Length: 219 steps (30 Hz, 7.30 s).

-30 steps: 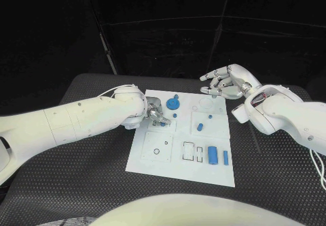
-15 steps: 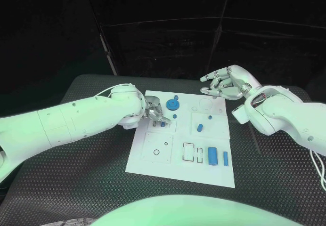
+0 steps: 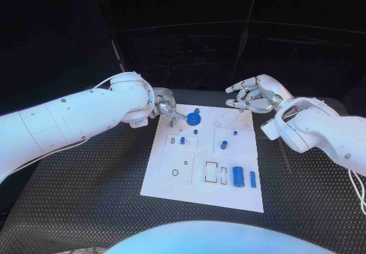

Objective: Assemble the parts on the task board

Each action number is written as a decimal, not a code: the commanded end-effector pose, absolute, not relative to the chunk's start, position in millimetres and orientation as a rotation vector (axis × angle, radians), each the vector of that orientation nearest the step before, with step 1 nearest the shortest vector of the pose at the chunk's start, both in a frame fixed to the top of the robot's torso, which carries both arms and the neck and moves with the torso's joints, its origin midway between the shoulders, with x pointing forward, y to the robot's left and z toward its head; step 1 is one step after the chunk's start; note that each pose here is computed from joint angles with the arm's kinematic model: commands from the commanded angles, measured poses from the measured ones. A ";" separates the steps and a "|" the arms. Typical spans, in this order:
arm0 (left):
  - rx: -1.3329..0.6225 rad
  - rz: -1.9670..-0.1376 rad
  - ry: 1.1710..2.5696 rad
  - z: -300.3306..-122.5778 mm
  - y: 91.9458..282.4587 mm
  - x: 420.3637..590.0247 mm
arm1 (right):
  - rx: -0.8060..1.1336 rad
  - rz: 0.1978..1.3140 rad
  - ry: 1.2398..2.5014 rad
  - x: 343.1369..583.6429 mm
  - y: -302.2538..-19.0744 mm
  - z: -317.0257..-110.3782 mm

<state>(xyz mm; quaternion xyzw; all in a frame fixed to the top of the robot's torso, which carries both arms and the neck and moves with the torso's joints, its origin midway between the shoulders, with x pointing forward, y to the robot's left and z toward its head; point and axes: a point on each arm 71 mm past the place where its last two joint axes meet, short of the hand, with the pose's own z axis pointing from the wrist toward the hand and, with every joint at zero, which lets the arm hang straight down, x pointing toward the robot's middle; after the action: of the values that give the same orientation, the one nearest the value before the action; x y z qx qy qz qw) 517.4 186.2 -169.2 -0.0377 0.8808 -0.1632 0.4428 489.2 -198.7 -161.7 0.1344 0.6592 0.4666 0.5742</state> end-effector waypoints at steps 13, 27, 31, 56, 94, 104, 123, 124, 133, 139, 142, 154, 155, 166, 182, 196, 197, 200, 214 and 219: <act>-0.186 -0.268 2.208 -171.4 213.1 564.2 | 0.314 1.104 1.542 489.5 -195.9 -160.4; -0.130 -0.189 2.310 -196.1 201.2 568.0 | 0.312 1.108 1.544 489.6 -194.0 -160.7; -0.117 -0.184 2.323 -199.7 196.5 567.7 | 0.311 1.110 1.545 489.8 -193.0 -160.8; -0.078 -0.178 2.361 -206.1 186.8 565.2 | 0.309 1.114 1.547 490.3 -191.1 -161.1; -0.109 -0.217 2.382 -210.9 182.1 564.5 | 0.308 1.117 1.551 491.2 -188.3 -161.8; -0.130 -0.232 2.383 -211.9 182.1 564.9 | 0.308 1.116 1.553 491.4 -188.6 -162.0; -0.255 -0.363 2.282 -202.2 188.5 552.1 | 0.309 1.113 1.560 492.8 -189.3 -163.1; -0.264 -0.375 2.274 -201.4 188.8 550.1 | 0.309 1.113 1.560 492.9 -189.4 -163.2; -0.313 -0.447 2.240 -201.5 195.8 527.2 | 0.310 1.111 1.562 493.6 -190.0 -163.6; -0.304 -0.456 2.244 -208.2 202.0 509.6 | 0.310 1.110 1.564 494.2 -189.8 -164.1; -0.297 -0.454 2.249 -213.0 203.1 503.2 | 0.309 1.110 1.565 494.5 -189.7 -164.4; -0.255 -0.440 2.270 -229.5 200.3 488.6 | 0.309 1.110 1.567 494.9 -189.7 -164.9; -0.253 -0.439 2.271 -230.3 200.2 488.1 | 0.309 1.110 1.567 494.9 -189.7 -164.9; -0.203 -0.409 2.273 -233.5 198.9 485.6 | 0.309 1.110 1.568 495.1 -189.9 -165.1; -0.151 -0.384 2.289 -234.4 198.1 483.8 | 0.308 1.110 1.569 495.2 -189.8 -165.3; -0.132 -0.373 2.299 -234.7 199.0 482.5 | 0.307 1.111 1.570 495.3 -189.5 -165.4; -0.131 -0.373 2.300 -234.8 198.9 482.4 | 0.307 1.111 1.570 495.3 -189.4 -165.4; -0.128 -0.373 2.304 -235.0 198.4 482.2 | 0.307 1.112 1.570 495.4 -189.3 -165.5; -0.098 -0.378 2.330 -236.6 193.4 480.8 | 0.308 1.111 1.571 495.3 -189.5 -165.5; -0.096 -0.376 2.334 -237.4 192.2 481.9 | 0.308 1.111 1.572 495.3 -189.0 -165.5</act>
<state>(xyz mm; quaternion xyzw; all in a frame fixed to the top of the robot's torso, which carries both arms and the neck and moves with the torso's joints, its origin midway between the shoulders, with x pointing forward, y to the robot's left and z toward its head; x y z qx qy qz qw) 485.4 194.8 -232.2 -0.0509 0.9045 -0.1515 0.3955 495.5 -190.5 -166.8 0.1327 0.6678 0.4681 0.5633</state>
